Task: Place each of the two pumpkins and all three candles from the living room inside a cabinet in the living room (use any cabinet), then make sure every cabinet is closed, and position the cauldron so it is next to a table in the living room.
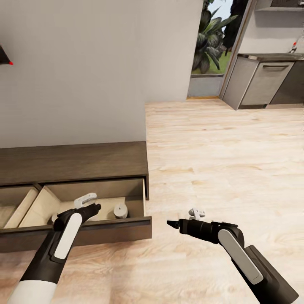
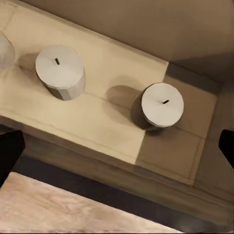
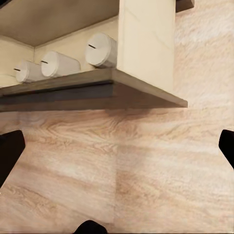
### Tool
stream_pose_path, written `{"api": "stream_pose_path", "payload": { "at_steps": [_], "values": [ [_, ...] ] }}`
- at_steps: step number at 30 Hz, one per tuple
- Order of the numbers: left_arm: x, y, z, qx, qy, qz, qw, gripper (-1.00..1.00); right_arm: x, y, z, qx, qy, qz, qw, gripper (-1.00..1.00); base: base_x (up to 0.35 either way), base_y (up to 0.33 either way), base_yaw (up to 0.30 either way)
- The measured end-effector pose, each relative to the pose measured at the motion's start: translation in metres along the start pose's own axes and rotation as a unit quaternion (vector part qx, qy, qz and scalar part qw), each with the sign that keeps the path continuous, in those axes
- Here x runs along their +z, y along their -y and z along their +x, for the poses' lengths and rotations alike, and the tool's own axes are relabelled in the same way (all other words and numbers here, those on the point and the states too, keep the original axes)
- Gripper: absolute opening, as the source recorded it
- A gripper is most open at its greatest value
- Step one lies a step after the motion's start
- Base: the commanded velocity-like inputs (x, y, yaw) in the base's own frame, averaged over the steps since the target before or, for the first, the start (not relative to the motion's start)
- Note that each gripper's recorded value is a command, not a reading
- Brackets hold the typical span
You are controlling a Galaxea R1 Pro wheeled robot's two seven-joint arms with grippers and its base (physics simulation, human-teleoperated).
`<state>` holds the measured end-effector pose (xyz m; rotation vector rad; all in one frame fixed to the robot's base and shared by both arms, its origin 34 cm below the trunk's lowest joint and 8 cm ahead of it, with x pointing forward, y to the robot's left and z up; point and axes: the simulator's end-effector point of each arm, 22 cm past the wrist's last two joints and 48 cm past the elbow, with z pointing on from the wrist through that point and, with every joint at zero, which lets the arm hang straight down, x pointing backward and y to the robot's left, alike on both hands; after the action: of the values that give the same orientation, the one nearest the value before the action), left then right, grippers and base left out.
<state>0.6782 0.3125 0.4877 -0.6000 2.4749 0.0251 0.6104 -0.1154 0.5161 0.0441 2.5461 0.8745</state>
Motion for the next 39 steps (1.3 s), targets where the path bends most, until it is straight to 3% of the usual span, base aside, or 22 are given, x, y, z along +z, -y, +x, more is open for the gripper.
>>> {"api": "stream_pose_path", "payload": {
  "at_steps": [24, 37, 39],
  "values": [
    [-0.035, 0.007, -0.034, -0.005, -0.003, -0.001, 1.0, 1.0, -0.031, -0.028, -0.028, 0.001, -0.001, 0.0, 1.0, 1.0, -0.316, 0.08, 0.0],
    [-0.054, 0.009, -0.051, -0.012, -0.005, -0.002, 0.9999, 1.0, -0.044, -0.037, -0.038, 0.005, -0.006, 0.009, 0.9999, 1.0, -0.31, 0.145, 0.0],
    [-0.057, 0.01, -0.053, -0.011, -0.005, -0.002, 0.9999, 1.0, -0.044, -0.035, -0.04, 0.002, -0.002, 0.022, 0.9997, 1.0, -0.271, 0.043, 0.0]
  ]
}}
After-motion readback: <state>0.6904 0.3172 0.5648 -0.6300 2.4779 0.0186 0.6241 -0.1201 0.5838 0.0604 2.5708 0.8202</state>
